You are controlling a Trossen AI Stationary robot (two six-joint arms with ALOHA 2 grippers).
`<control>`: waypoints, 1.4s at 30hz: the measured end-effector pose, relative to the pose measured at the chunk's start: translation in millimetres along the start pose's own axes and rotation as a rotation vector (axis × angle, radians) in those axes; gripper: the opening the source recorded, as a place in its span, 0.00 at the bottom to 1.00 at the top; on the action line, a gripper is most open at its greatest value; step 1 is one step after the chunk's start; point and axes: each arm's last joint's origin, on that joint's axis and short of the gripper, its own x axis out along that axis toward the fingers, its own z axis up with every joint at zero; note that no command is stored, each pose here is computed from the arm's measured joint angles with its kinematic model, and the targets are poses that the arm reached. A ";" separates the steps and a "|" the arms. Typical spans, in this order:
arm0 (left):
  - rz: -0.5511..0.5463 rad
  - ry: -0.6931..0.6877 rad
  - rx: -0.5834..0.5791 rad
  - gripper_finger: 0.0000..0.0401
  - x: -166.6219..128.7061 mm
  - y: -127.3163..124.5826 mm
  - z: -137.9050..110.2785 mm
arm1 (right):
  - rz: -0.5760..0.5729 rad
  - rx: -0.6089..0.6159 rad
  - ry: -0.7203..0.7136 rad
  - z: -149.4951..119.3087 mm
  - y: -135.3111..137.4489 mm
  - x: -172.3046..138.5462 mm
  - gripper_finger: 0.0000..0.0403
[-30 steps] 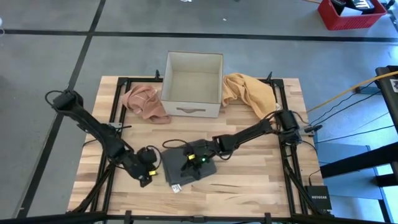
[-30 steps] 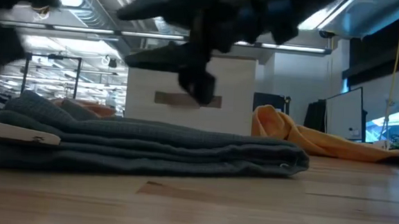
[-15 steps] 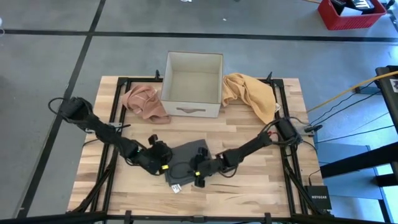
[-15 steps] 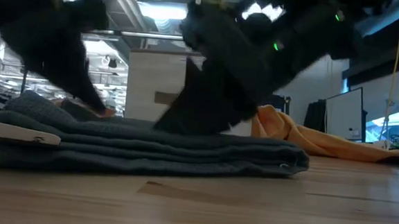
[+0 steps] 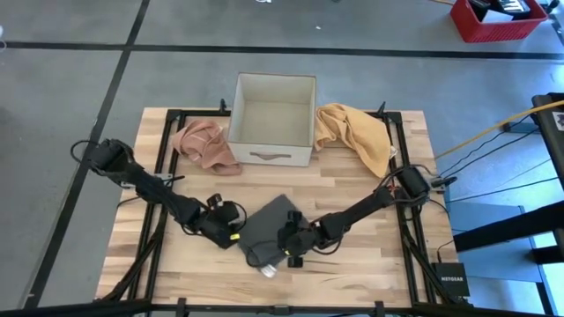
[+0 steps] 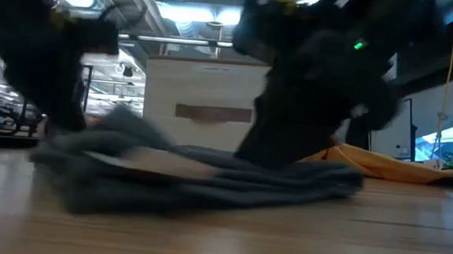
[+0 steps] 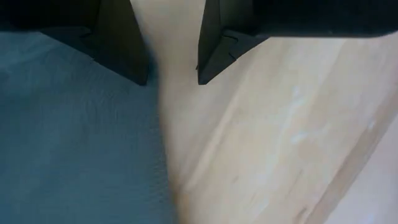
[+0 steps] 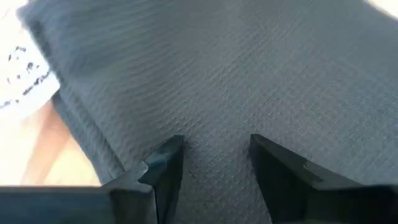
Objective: Fold towel
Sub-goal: Move the dark gray towel to the middle right of the table
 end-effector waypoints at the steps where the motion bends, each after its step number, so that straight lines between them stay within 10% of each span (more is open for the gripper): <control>1: -0.045 -0.023 -0.041 0.33 -7.2 -4.2 7.1 | 0.003 -0.007 0.025 0.0 -0.8 -5.1 0.47; 7: -0.267 -0.102 -0.101 0.33 -41.1 -21.8 30.1 | 0.016 -0.058 0.333 -17.7 -6.0 -39.4 0.47; 13: -0.264 -0.120 -0.028 0.33 -42.7 -24.9 26.3 | -0.020 -0.003 0.683 -36.6 -13.8 -84.1 0.47; 17: -0.253 -0.133 -0.025 0.33 -42.5 -24.4 26.9 | 0.002 0.103 0.678 -24.0 -16.2 -108.1 0.47; 22: -0.248 -0.143 -0.031 0.33 -42.4 -24.3 27.6 | -0.193 0.211 0.293 -5.0 -18.0 -100.2 0.47; 26: -0.250 -0.142 -0.029 0.33 -42.9 -24.8 27.0 | -0.119 0.326 0.175 -6.2 -10.2 -75.5 0.47; 42: -0.249 -0.150 -0.035 0.33 -42.9 -24.9 27.6 | 0.047 0.097 0.800 -80.1 39.1 -133.1 0.47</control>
